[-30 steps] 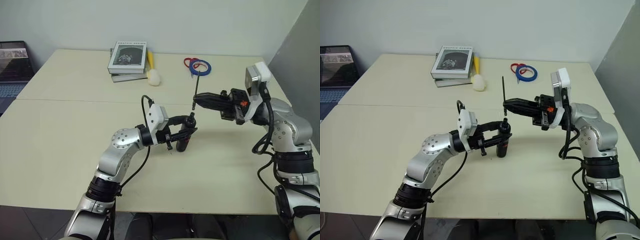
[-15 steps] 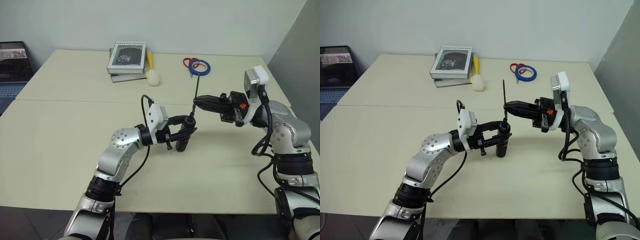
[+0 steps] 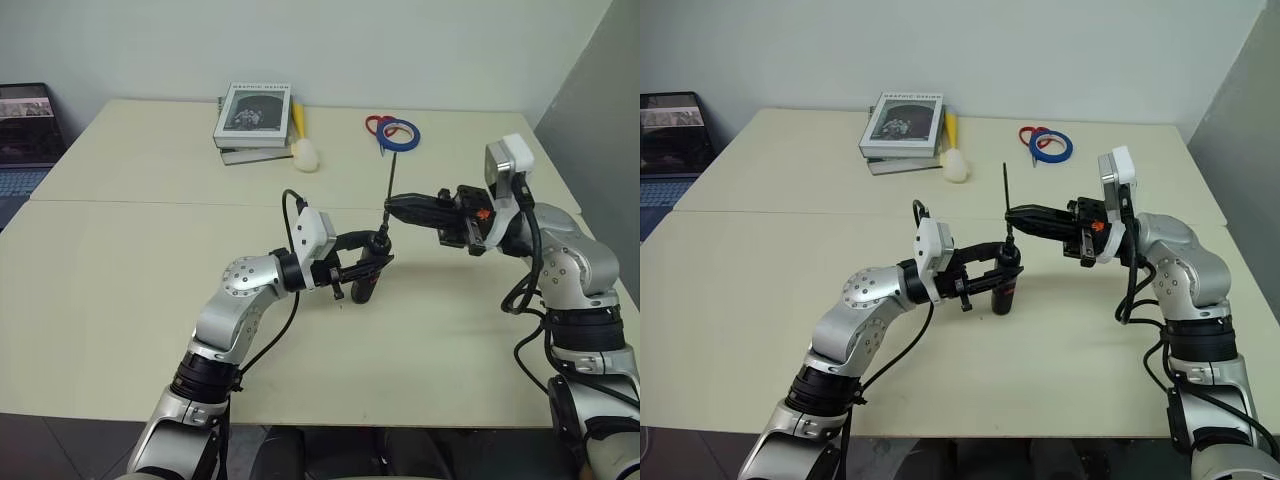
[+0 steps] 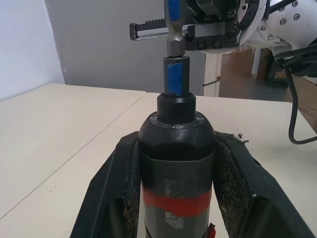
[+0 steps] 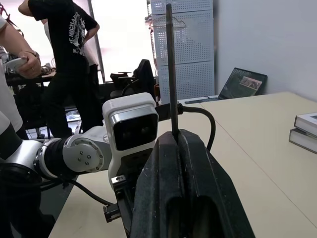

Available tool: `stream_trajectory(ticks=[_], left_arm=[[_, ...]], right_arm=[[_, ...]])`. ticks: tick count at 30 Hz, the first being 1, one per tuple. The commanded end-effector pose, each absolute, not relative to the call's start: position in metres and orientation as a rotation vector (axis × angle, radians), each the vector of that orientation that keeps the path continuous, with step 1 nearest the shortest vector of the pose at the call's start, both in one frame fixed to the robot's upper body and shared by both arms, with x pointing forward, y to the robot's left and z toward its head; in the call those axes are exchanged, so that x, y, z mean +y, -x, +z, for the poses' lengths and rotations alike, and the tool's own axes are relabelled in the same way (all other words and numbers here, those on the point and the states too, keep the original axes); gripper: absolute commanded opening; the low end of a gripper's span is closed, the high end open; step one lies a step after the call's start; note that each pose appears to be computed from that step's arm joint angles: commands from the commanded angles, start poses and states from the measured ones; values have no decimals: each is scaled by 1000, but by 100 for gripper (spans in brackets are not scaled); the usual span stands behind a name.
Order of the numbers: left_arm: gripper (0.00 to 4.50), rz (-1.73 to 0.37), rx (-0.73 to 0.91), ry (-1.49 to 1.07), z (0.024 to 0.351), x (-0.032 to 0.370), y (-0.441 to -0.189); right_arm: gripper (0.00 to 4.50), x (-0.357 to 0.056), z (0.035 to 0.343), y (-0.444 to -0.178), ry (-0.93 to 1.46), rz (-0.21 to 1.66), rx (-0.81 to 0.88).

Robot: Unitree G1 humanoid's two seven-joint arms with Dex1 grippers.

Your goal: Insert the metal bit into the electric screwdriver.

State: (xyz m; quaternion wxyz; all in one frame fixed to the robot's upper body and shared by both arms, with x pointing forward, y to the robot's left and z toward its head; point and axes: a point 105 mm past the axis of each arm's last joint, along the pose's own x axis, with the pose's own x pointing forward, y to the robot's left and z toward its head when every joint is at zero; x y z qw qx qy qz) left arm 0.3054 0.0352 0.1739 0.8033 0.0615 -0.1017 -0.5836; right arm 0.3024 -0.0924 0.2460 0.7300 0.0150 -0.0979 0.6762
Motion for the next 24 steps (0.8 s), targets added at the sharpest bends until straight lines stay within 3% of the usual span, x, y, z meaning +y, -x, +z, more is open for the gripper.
stream_trajectory(ticks=[1,24], left_arm=[[164,-1226,-207,-156,174,42,-308],[164,-1218,-211,-159,175,46,-309]], right_arm=[[0,-91,251,-298,-7,1499,-249],[0,-93,240,-297,17,1530,-194]])
